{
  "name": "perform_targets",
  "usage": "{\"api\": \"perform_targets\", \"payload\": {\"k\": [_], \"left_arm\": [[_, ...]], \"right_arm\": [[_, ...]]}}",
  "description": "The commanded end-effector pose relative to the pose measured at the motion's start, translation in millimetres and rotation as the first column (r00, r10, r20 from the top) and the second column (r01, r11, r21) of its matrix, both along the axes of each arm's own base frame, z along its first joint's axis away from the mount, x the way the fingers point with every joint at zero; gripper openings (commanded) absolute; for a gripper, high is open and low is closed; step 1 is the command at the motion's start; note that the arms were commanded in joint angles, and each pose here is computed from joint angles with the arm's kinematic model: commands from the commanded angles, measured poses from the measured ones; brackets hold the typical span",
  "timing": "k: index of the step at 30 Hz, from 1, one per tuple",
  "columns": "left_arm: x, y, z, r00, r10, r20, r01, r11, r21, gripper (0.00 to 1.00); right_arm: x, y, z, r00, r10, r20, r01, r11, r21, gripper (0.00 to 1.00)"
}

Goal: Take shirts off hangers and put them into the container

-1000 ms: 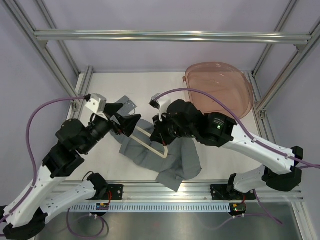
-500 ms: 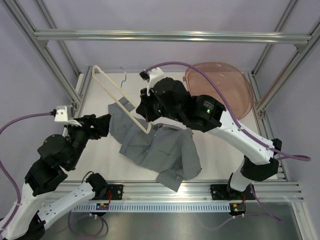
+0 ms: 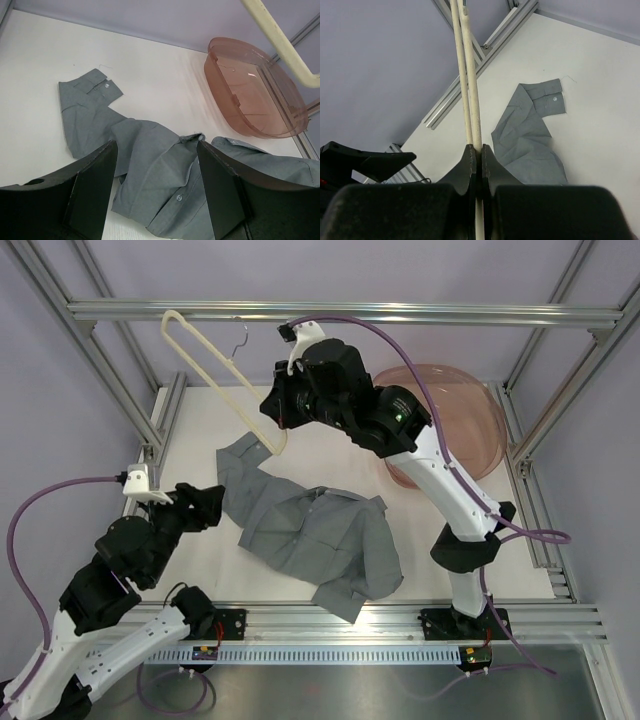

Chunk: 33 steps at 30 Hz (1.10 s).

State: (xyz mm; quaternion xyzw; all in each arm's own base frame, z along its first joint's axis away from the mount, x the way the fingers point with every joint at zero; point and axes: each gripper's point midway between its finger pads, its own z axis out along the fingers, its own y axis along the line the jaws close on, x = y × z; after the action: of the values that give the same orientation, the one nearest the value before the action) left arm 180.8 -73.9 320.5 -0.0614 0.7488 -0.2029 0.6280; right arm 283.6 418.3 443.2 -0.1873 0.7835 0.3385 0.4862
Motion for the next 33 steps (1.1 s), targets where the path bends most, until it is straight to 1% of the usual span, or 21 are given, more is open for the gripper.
{"api": "perform_targets", "payload": {"k": [1, 4, 7, 11, 13, 15, 18, 20, 21, 23, 25, 33], "left_arm": [[1, -5, 6, 1.0, -0.012, 0.021, 0.013, 0.999, -0.036, 0.7], [1, -7, 5, 1.0, -0.021, 0.02, 0.022, 0.999, -0.04, 0.69], [1, -9, 3, 0.999, -0.03, 0.018, 0.031, 0.999, -0.04, 0.69], [3, -11, -1, 0.999, -0.032, 0.022, 0.033, 0.999, -0.04, 0.69], [4, -14, -3, 0.999, -0.039, 0.021, 0.04, 0.998, -0.048, 0.69], [5, -19, -5, 0.998, -0.053, 0.016, 0.053, 0.997, -0.047, 0.68], [7, -24, -6, 0.998, -0.062, 0.01, 0.063, 0.997, -0.053, 0.68], [7, -26, -5, 0.997, -0.076, 0.012, 0.076, 0.995, -0.058, 0.68], [7, -28, -6, 0.997, -0.079, 0.007, 0.079, 0.995, -0.056, 0.68], [7, -28, -5, 0.997, -0.08, 0.004, 0.08, 0.995, -0.056, 0.68], [6, -26, -5, 0.997, -0.079, -0.001, 0.078, 0.996, -0.052, 0.68], [4, -22, -8, 0.997, -0.07, -0.012, 0.07, 0.997, -0.035, 0.68]], "right_arm": [[24, -6, 13, 0.998, -0.055, 0.043, 0.053, 0.998, 0.044, 0.0], [27, -6, 10, 0.998, -0.045, 0.032, 0.044, 0.998, 0.033, 0.0], [13, -5, -3, 1.0, 0.013, -0.009, -0.013, 1.0, 0.008, 0.0], [-7, -2, -14, 0.998, 0.07, -0.007, -0.07, 0.997, -0.035, 0.0], [-20, -3, -12, 0.995, 0.098, 0.0, -0.098, 0.994, -0.042, 0.0], [-22, -6, -14, 0.996, 0.091, 0.001, -0.091, 0.994, -0.054, 0.0], [-11, -21, -6, 0.998, 0.021, 0.053, -0.016, 0.996, -0.09, 0.0], [-1, -25, -15, 0.998, -0.015, 0.064, 0.024, 0.989, -0.145, 0.0], [5, -24, -9, 0.996, -0.033, 0.083, 0.044, 0.989, -0.141, 0.0], [18, -33, -13, 0.99, -0.092, 0.107, 0.111, 0.977, -0.182, 0.0], [29, -33, -11, 0.981, -0.132, 0.143, 0.158, 0.969, -0.188, 0.0], [58, -34, -4, 0.964, -0.188, 0.186, 0.217, 0.965, -0.147, 0.0]]}}
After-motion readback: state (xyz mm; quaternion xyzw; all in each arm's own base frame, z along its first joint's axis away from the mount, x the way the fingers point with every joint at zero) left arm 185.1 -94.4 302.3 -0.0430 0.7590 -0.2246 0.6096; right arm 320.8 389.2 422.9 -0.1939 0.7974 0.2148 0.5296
